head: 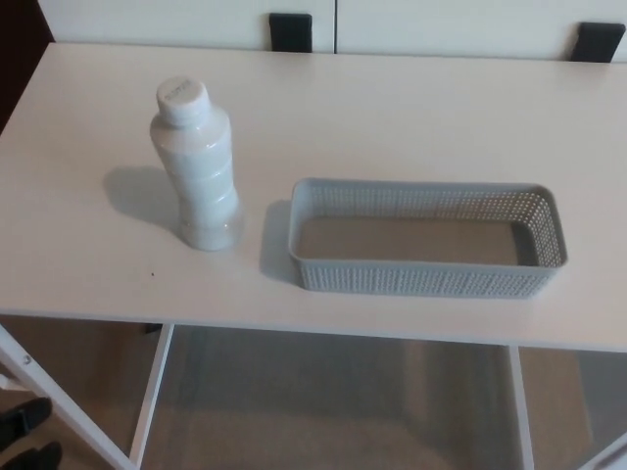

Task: The robot walk up to a desk on which a bottle is kept on the left hand side and a container is kept on the right hand side. The robot uses its left hand to pick up the bottle and places it in the container.

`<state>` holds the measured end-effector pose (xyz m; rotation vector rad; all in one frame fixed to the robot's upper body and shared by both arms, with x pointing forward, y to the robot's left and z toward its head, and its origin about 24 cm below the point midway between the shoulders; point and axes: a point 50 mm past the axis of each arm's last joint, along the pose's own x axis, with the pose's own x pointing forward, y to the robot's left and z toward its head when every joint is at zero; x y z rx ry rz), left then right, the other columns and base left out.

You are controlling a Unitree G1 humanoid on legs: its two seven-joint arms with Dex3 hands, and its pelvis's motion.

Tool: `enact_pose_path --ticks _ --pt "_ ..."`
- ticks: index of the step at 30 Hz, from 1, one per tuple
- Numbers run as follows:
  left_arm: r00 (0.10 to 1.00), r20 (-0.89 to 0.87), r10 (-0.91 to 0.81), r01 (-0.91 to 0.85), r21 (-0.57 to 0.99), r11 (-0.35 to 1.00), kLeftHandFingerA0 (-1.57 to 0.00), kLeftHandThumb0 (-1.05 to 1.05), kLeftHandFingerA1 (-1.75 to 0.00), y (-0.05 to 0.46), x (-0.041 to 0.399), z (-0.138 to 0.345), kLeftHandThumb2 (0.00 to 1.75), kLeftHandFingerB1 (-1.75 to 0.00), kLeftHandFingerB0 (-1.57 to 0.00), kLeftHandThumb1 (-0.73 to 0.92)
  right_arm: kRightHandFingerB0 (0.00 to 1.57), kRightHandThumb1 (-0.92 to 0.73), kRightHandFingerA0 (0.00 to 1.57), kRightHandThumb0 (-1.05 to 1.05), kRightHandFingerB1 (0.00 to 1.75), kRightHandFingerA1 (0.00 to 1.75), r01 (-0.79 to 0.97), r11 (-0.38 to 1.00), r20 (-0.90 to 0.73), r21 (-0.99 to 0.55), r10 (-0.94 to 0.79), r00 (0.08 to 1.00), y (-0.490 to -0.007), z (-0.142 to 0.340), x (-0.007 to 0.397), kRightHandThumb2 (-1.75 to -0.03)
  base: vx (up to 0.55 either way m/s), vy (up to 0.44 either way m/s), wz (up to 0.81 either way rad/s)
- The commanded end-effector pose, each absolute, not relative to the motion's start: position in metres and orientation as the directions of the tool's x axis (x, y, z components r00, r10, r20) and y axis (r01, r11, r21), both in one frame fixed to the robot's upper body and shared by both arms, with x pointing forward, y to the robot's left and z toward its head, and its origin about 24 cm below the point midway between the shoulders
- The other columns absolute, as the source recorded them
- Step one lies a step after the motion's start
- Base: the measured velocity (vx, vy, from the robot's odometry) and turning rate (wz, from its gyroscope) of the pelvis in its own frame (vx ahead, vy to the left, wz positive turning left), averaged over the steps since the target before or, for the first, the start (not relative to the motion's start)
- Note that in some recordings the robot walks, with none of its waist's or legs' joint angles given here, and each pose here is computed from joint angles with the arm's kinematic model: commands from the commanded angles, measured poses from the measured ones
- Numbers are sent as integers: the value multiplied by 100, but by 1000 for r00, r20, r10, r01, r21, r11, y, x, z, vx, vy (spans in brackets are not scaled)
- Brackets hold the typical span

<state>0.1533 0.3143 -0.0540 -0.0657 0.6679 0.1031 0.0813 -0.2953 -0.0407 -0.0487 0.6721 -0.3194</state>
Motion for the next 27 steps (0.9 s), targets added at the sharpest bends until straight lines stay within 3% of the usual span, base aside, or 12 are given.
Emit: enact_pose_path --ticks 1,2,7,8,9,14,15,18,19,21,22,27 --pt "779 -597 190 -235 2 972 -35 -22 -58 330 151 -42 95 -44 -4 52 36 -68 47 -19 40 47 273 947 -613 -170 -319 723 -300 -43 76 -59 0 0 0" --pt "788 -566 243 -295 -1 955 -41 -30 -45 337 153 -35 63 -28 -14 69 35 -69 47 -19 40 48 275 947 -609 -164 -316 728 -301 -42 77 -59 0 0 0" --pt "772 -491 403 -468 -11 884 -13 -36 -38 374 146 -8 64 -22 -9 57 36 -70 46 -19 41 46 273 950 -618 -149 -305 725 -301 -41 74 -60 0 0 0" --pt "768 -446 460 -514 -1 858 -1 -23 -50 389 143 5 97 -48 0 52 35 -69 47 -17 40 47 278 950 -616 -142 -305 726 -302 -40 75 -60 0 0 0" --pt "767 -406 496 -549 -17 836 -5 -37 -34 402 142 18 72 -17 0 47 35 -68 46 -19 39 46 279 949 -616 -144 -307 726 -303 -39 76 -59 0 0 0" --pt "757 -148 636 -653 -144 744 -3 -44 -26 432 150 90 69 -18 -2 45 36 -69 48 -21 40 46 285 947 -626 -150 -314 713 -304 -45 73 -60 0 0 0" --pt "775 -104 624 -632 -145 761 -7 -57 -52 430 154 102 72 -16 -5 37 36 -69 48 -20 39 45 283 947 -630 -155 -315 710 -304 -46 72 -60 0 0 0" --pt "822 2 569 -563 -140 815 -9 -61 -57 422 164 130 72 -28 -6 37 35 -69 46 -20 39 45 276 948 -632 -159 -313 709 -302 -45 70 -59 0 0 0" --pt "861 63 505 -493 -149 857 0 -32 -53 412 176 148 81 -51 0 20 36 -67 43 -20 39 44 275 948 -632 -158 -311 710 -301 -43 70 -59 0 0 0" --pt "903 112 415 -396 -160 904 0 -31 -53 396 190 166 82 -50 0 24 36 -65 45 -22 39 46 283 946 -633 -156 -316 707 -302 -46 69 -59 0 0 0" --pt "930 125 345 -324 -161 932 -4 -55 -40 385 200 175 65 -35 -8 37 37 -65 46 -22 40 46 284 946 -631 -156 -317 708 -302 -47 70 -59 0 0 0" --pt "989 117 89 -76 -114 991 0 -48 -19 344 235 175 67 -9 0 31 37 -65 45 -24 40 45 272 948 -628 -165 -314 712 -302 -46 70 -59 0 0 0"
